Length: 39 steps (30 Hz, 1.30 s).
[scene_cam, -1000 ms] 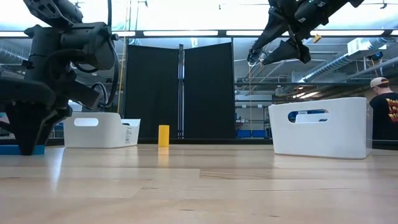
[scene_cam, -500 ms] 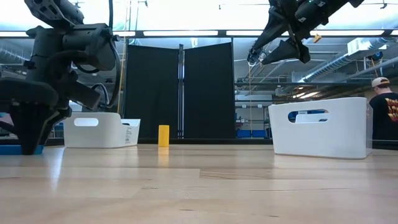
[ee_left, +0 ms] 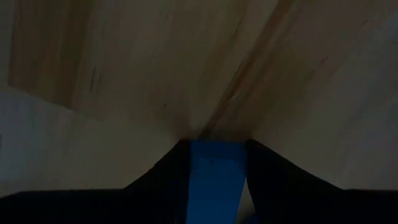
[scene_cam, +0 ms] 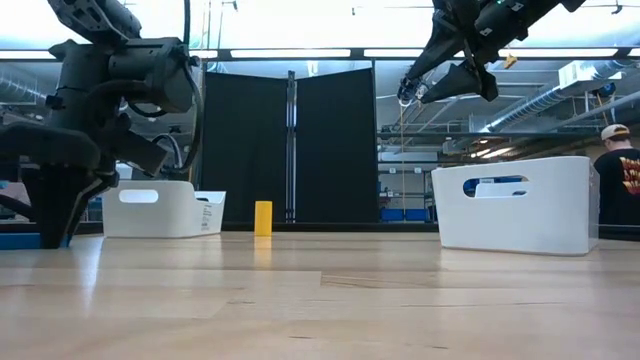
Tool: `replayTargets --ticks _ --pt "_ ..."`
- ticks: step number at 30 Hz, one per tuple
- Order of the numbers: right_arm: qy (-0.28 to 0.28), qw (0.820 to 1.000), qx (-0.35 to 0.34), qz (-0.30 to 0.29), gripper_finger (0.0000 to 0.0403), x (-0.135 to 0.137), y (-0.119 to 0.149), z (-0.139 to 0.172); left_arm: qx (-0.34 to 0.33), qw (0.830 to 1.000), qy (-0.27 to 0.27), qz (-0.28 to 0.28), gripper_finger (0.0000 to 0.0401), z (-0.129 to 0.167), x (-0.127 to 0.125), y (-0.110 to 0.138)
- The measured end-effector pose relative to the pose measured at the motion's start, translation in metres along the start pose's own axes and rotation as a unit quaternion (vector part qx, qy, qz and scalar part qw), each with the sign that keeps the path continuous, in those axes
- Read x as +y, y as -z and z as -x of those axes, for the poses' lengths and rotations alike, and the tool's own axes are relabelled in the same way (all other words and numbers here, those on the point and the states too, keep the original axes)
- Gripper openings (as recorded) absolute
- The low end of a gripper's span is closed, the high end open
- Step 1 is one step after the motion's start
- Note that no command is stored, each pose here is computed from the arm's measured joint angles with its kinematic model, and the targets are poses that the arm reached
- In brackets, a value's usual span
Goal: Sort blocks by size
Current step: Put the top blue rectangle block into the right white bin
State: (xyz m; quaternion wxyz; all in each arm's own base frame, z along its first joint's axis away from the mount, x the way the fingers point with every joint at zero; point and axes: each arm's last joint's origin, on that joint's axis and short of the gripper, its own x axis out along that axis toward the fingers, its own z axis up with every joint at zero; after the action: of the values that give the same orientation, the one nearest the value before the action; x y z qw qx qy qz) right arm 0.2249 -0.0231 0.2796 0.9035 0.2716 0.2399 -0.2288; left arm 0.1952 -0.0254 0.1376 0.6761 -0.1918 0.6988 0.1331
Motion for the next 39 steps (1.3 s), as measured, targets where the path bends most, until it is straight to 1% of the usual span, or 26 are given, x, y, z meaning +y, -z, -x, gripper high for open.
replayTargets --ticks 3,6,8,11,13,15,17,19,22,28,29,31,33,35,37,39 --pt "0.0 1.0 0.0 0.003 0.0245 0.0 0.0 0.0 -0.028 0.999 0.016 -0.011 0.013 0.007 -0.006 -0.009" --pt "0.0 1.0 -0.001 0.004 0.0245 0.0 0.0 0.0 -0.085 0.995 0.048 -0.018 0.013 0.018 -0.015 -0.024" --pt "-0.001 1.0 -0.002 0.006 0.0245 0.0 0.0 0.0 -0.096 0.994 0.051 -0.016 0.013 0.021 -0.015 -0.027" --pt "-0.011 1.0 -0.001 0.005 0.0244 0.001 -0.001 0.0 -0.148 0.986 0.078 -0.026 0.013 0.036 -0.023 -0.041" --pt "-0.028 1.0 -0.01 0.002 0.0243 0.003 -0.004 0.0 -0.181 0.979 0.087 -0.037 0.013 0.048 -0.027 -0.05" --pt "-0.049 0.998 -0.03 -0.004 0.0241 0.007 -0.008 0.001 -0.228 0.968 0.093 -0.054 0.013 0.063 -0.031 -0.062" --pt "-0.069 0.996 -0.058 -0.011 0.024 0.01 -0.014 0.004 -0.294 0.949 0.102 -0.059 0.013 0.081 -0.033 -0.077" --pt "-0.09 0.992 -0.089 -0.02 0.024 0.012 -0.021 0.008 -0.334 0.935 0.103 -0.059 0.013 0.091 -0.032 -0.091" --pt "-0.118 0.983 -0.14 -0.033 0.024 0.014 -0.032 0.017 -0.353 0.926 0.112 -0.071 0.013 0.088 -0.033 -0.116" --pt "-0.144 0.963 -0.223 -0.045 0.0236 0.009 -0.05 0.038 -0.327 0.923 0.153 -0.132 0.013 0.059 -0.047 -0.168" --pt "-0.144 0.962 -0.228 -0.048 0.0236 0.007 -0.052 0.041 -0.327 0.921 0.161 -0.141 0.013 0.058 -0.05 -0.176" --pt "-0.147 0.959 -0.237 -0.05 0.0234 0.006 -0.053 0.046 -0.338 0.911 0.171 -0.163 0.013 0.065 -0.057 -0.191" --pt "-0.15 0.957 -0.241 -0.051 0.0232 0.005 -0.054 0.051 -0.347 0.905 0.162 -0.184 0.013 0.076 -0.063 -0.2" --pt "-0.154 0.956 -0.245 -0.052 0.0229 0.005 -0.054 0.054 -0.347 0.906 0.132 -0.203 0.013 0.085 -0.064 -0.203" --pt "-0.156 0.955 -0.247 -0.052 0.0227 0.006 -0.053 0.056 -0.359 0.902 0.101 -0.218 0.013 0.093 -0.06 -0.208" --pt "-0.154 0.955 -0.249 -0.049 0.0224 0.006 -0.053 0.057 -0.373 0.898 0.081 -0.219 0.013 0.1 -0.048 -0.215"
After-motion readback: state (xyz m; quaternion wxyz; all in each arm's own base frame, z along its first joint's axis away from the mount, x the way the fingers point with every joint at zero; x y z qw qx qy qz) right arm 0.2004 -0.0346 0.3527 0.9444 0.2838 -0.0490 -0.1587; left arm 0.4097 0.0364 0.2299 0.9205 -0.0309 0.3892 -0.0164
